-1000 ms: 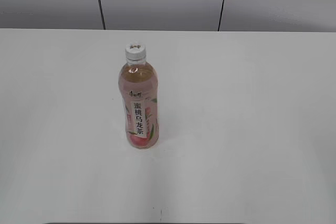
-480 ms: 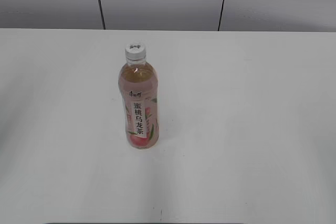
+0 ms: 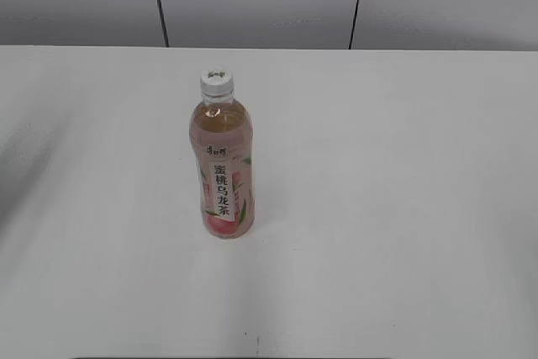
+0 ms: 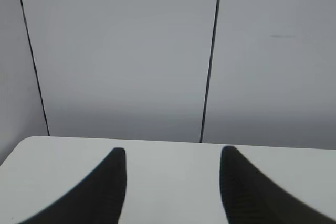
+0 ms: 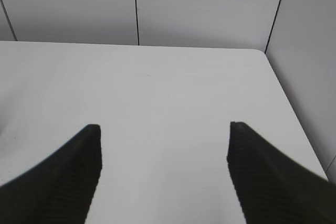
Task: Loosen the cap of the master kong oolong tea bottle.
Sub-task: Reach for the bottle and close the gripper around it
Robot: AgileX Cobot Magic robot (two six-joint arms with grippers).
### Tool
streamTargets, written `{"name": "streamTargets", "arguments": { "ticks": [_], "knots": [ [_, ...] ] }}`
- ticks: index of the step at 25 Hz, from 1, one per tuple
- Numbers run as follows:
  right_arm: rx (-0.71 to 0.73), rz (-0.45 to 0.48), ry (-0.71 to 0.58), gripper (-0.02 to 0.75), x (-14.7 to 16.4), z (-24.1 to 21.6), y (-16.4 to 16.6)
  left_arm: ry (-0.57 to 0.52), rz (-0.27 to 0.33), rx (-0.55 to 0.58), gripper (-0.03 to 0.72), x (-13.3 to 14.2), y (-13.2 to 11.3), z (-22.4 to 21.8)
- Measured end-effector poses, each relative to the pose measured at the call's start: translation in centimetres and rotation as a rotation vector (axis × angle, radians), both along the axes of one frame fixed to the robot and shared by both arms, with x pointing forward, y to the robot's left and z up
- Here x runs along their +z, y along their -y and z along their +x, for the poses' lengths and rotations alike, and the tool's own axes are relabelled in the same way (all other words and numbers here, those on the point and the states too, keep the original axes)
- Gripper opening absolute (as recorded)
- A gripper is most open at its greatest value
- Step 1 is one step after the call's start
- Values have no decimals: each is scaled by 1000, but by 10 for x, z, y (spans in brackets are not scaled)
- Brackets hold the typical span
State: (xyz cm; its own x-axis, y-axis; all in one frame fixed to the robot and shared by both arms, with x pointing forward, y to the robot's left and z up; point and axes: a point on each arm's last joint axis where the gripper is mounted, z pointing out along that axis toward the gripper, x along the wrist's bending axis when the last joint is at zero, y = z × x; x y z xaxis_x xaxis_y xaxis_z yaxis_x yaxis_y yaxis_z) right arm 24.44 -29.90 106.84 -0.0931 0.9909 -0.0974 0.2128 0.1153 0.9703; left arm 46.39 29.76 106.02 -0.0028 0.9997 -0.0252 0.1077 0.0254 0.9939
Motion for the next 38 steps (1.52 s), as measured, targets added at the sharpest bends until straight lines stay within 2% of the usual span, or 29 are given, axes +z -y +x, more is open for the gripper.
{"name": "streamTargets", "arguments": {
  "ticks": [3, 8, 12, 19, 22, 28, 32, 35, 38],
  "knots": [
    [0, 0, 0, 565, 0, 0, 0, 8, -8, 11, 363, -20, -1, 10],
    [3, 5, 0, 565, 0, 0, 0, 30, -72, -6, 363, -48, 1, 11],
    [13, 20, -2, 565, 0, 0, -2, 39, -59, -113, 363, -73, 11, 0],
    [20, 31, -3, 565, 0, 0, -2, 50, -43, -321, 363, -99, 29, -15],
    [20, 32, -3, 565, 0, 0, -2, 45, -36, -444, 363, -108, 39, -15],
    [21, 33, -3, 565, 0, 0, -3, -128, -58, -556, 366, -148, 49, -12],
    [21, 33, -3, 565, 0, 0, -3, -232, -65, -649, 453, -169, 55, -17],
    [21, 33, -3, 565, 0, 0, -3, -254, -67, -673, 524, -174, 57, -18],
    [21, 33, -3, 565, 0, 0, -3, -249, -63, -685, 548, -174, 58, -16]
  ]
}}
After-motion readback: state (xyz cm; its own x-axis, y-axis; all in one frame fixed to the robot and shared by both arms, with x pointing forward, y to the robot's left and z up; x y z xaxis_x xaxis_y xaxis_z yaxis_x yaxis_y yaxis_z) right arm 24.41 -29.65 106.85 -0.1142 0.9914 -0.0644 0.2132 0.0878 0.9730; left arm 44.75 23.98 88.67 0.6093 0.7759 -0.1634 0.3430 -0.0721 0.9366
